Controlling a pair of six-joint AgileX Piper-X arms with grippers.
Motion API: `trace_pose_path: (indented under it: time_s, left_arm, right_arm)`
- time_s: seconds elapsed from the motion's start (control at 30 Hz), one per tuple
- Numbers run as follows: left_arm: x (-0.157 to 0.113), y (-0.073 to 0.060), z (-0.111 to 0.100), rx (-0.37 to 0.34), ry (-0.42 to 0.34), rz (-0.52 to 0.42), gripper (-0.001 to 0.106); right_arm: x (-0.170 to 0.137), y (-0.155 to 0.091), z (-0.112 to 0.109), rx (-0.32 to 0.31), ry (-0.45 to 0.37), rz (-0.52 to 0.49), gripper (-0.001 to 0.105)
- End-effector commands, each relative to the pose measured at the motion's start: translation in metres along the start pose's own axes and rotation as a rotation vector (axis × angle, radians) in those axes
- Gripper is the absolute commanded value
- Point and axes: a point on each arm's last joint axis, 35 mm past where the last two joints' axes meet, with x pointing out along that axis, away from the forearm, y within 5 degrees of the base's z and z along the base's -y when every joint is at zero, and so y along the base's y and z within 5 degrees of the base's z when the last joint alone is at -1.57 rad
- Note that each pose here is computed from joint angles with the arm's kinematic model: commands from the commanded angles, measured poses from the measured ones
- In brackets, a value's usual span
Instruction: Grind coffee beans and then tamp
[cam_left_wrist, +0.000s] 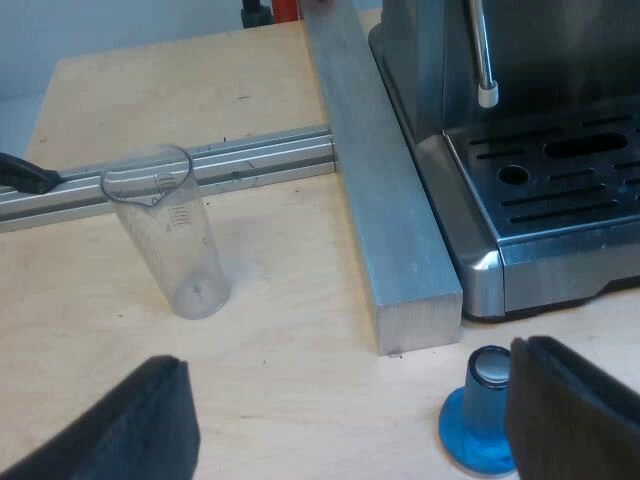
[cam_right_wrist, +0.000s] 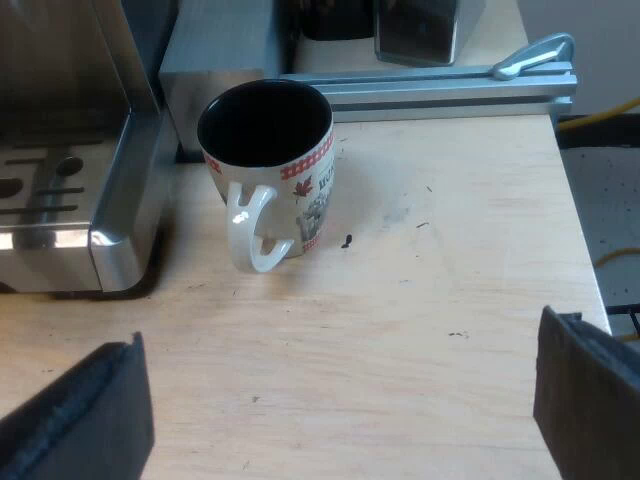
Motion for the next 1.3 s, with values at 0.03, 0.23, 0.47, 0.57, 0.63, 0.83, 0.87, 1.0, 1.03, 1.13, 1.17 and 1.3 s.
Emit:
trace_pose_path:
  time_s: [0.03, 0.23, 0.47, 0.57, 0.63, 0.83, 0.87, 1.0, 1.03, 1.13, 1.17, 1.3]
  left_arm:
    - [0.001, -0.001, 0.003, -0.001, -0.005, -0.007, 0.066]
    - [0.001, -0.001, 0.003, -0.001, -0.005, -0.007, 0.066]
    - [-0.002, -0.003, 0.004, -0.014, 0.003, -0.075, 0.068]
    - [-0.01, -0.006, 0.011, -0.014, -0.017, -0.123, 0.074]
    - [-0.017, -0.008, 0.017, -0.012, -0.039, -0.148, 0.075]
    - [-0.03, -0.011, 0.027, -0.008, -0.073, -0.231, 0.075]
    - [-0.039, -0.014, 0.034, -0.006, -0.085, -0.331, 0.075]
    - [-0.034, -0.019, 0.04, 0.015, -0.031, -0.446, 0.075]
    - [-0.032, -0.02, 0.041, 0.019, -0.019, -0.473, 0.075]
    - [-0.027, -0.023, 0.043, 0.026, 0.008, -0.523, 0.075]
    - [-0.022, -0.029, 0.047, 0.045, 0.031, -0.608, 0.075]
    - [-0.013, -0.038, 0.052, 0.076, 0.075, -0.736, 0.075]
  right_arm:
    - [0.001, -0.001, 0.002, -0.002, -0.002, 0.0, 0.079]
    - [0.001, -0.001, 0.002, -0.002, -0.002, 0.0, 0.079]
    - [0.0, -0.001, 0.004, -0.02, -0.016, -0.002, 0.079]
    - [-0.005, -0.002, 0.008, -0.024, -0.034, -0.001, 0.079]
    - [-0.008, -0.002, 0.012, -0.034, -0.046, 0.017, 0.079]
    - [-0.003, -0.004, 0.03, -0.099, -0.037, 0.137, 0.079]
    - [-0.002, -0.003, 0.038, -0.118, -0.041, 0.209, 0.079]
    - [0.001, 0.0, 0.053, -0.15, -0.053, 0.347, 0.079]
    - [0.002, 0.002, 0.059, -0.162, -0.056, 0.395, 0.079]
    - [0.005, 0.006, 0.068, -0.183, -0.058, 0.505, 0.079]
    - [0.01, 0.011, 0.074, -0.199, -0.049, 0.583, 0.079]
    - [0.02, 0.021, 0.078, -0.233, -0.03, 0.698, 0.079]
